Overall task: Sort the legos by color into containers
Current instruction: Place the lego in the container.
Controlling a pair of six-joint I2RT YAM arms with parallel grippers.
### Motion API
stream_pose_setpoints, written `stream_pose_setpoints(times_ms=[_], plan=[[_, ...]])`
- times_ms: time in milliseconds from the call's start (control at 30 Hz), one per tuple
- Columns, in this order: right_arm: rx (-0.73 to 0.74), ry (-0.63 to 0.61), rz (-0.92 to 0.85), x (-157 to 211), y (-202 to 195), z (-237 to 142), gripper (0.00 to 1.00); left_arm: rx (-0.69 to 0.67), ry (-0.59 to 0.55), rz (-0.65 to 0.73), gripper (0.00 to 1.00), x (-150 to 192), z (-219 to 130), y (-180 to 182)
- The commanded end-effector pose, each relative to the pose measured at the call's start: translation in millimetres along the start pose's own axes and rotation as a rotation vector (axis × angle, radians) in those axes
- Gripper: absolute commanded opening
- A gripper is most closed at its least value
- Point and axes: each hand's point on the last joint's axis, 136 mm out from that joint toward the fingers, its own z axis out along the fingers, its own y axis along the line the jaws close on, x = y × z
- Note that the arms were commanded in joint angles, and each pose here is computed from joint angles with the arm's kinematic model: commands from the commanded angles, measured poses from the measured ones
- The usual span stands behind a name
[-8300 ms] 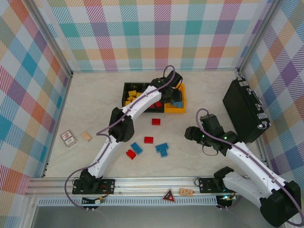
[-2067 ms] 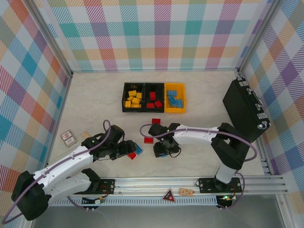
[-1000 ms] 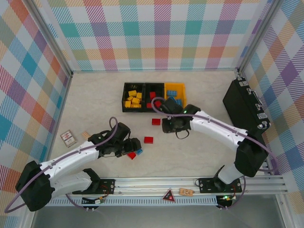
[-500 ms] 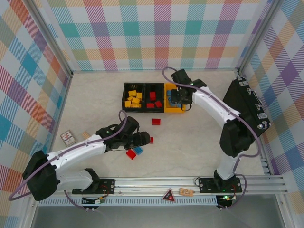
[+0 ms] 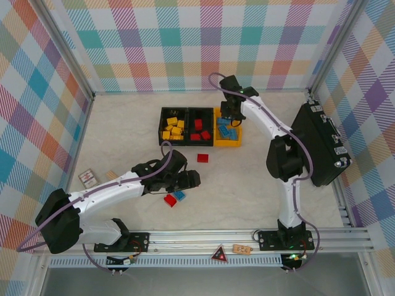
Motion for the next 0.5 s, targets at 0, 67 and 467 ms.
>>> stream_pose_setpoints(times_ms=[0,67,467], plan=[[0.054,0.033,-0.010,0,-10,9,0.34,0.006,-0.013,0.018,0.74,1,-2,-3],[0.057,0.034,-0.009,-3,-9,14,0.34,0.002,-0.014,0.017,0.74,2,-2,-1],[0.069,0.056,-0.001,-2,-7,24,0.49,-0.019,-0.020,0.013,0.74,3,-2,5]])
